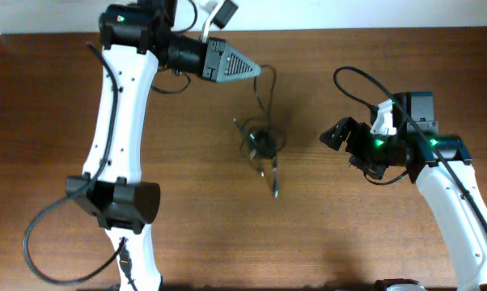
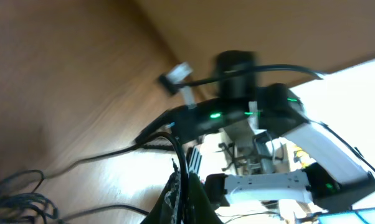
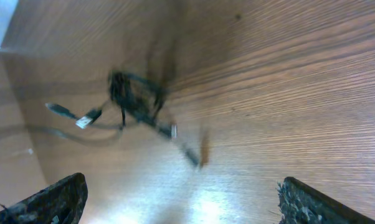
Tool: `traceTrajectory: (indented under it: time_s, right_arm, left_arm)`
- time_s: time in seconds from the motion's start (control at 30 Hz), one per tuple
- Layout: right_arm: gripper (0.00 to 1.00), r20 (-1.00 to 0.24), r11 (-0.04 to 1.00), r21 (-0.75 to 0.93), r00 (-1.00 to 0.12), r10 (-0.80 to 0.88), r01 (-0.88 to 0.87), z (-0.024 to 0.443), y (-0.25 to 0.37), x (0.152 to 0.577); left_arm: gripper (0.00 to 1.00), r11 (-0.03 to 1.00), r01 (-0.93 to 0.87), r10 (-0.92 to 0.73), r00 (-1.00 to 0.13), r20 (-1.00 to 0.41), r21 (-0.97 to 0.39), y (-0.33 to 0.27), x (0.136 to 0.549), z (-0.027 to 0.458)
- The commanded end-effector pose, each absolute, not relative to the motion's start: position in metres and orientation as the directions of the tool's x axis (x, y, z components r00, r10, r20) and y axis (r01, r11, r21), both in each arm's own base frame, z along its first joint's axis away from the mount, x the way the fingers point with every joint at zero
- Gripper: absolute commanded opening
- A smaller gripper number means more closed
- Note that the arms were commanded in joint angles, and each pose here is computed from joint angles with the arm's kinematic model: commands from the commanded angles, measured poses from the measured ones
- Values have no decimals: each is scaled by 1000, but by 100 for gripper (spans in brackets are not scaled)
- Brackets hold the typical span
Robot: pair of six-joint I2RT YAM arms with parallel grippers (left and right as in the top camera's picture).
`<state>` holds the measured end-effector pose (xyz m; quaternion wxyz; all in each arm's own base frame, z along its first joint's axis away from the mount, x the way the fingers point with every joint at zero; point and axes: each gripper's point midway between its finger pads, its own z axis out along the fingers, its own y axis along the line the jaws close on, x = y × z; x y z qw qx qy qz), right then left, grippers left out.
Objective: Untangle cables
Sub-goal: 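Lift the grasped cable with the left gripper, pulling it up and away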
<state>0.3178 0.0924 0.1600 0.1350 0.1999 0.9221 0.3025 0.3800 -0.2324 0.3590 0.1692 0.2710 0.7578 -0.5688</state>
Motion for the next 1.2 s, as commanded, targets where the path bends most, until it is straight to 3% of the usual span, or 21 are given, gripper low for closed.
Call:
traceTrajectory:
  time_s: [0.0, 0.13, 0.23, 0.33, 0.43, 0.53, 0.57, 0.63, 0.67, 0.7, 0.8, 0.87, 0.9, 1.0, 1.07, 1.17]
  right_arm:
    - [99, -126, 721, 651, -903, 412, 238, 166, 104, 319]
    - [99, -171, 709, 688, -916, 364, 153, 176, 124, 325]
    - [99, -224, 700, 707, -907, 357, 101, 185, 131, 335]
    - [99, -241, 677, 729, -887, 393, 102, 193, 132, 346]
    - [99, -260, 675, 733, -885, 386, 79, 196, 135, 349]
    - [98, -274, 683, 729, -899, 342, 38, 196, 148, 344]
    - [99, -277, 683, 729, -902, 332, 27, 197, 152, 343]
    - [99, -290, 680, 733, -905, 312, 0, 199, 160, 342]
    - [99, -292, 679, 734, -906, 306, -7, 200, 163, 341]
    - [99, -294, 679, 734, -906, 304, -11, 200, 164, 341]
    - [99, -288, 670, 742, -910, 298, -16, 201, 166, 340]
    - [99, -288, 671, 742, -910, 299, -15, 201, 165, 340]
    - [99, -288, 671, 742, -909, 301, -13, 201, 164, 340]
    - [99, -289, 671, 742, -908, 304, -12, 201, 163, 341]
    - [99, -287, 648, 761, -907, 309, -20, 208, 160, 340]
    - [98, -330, 600, 795, -896, 297, -93, 233, 155, 334]
  left_arm:
    - [0, 87, 750, 196, -658, -727, -655, -245, 348, 431]
    - [0, 130, 762, 166, -648, -744, -635, -245, 334, 463]
    - [0, 20, 802, 147, -592, -792, -596, -246, 309, 494]
    - [0, -7, 794, 135, -601, -788, -607, -245, 300, 506]
    - [0, -132, 815, 123, -551, -825, -564, -244, 287, 529]
    - [0, -114, 824, 110, -544, -832, -555, -245, 295, 538]
    - [0, -22, 823, 86, -565, -821, -568, -247, 310, 534]
    - [0, 353, 667, -26, -694, -720, -656, -238, 365, 498]
    - [0, 430, 617, -40, -716, -696, -659, -234, 373, 485]
    - [0, 449, 594, -32, -736, -676, -668, -237, 370, 478]
    - [0, 346, 679, -3, -690, -724, -648, -252, 358, 497]
    - [0, 382, 681, 13, -680, -733, -625, -249, 361, 489]
    - [0, 443, 652, 16, -692, -722, -615, -244, 366, 477]
    - [0, 775, 398, -24, -758, -652, -491, -197, 394, 421]
    - [0, 866, 300, -29, -769, -639, -400, -173, 399, 404]
    - [0, 908, 281, 4, -748, -664, -310, -159, 405, 400]
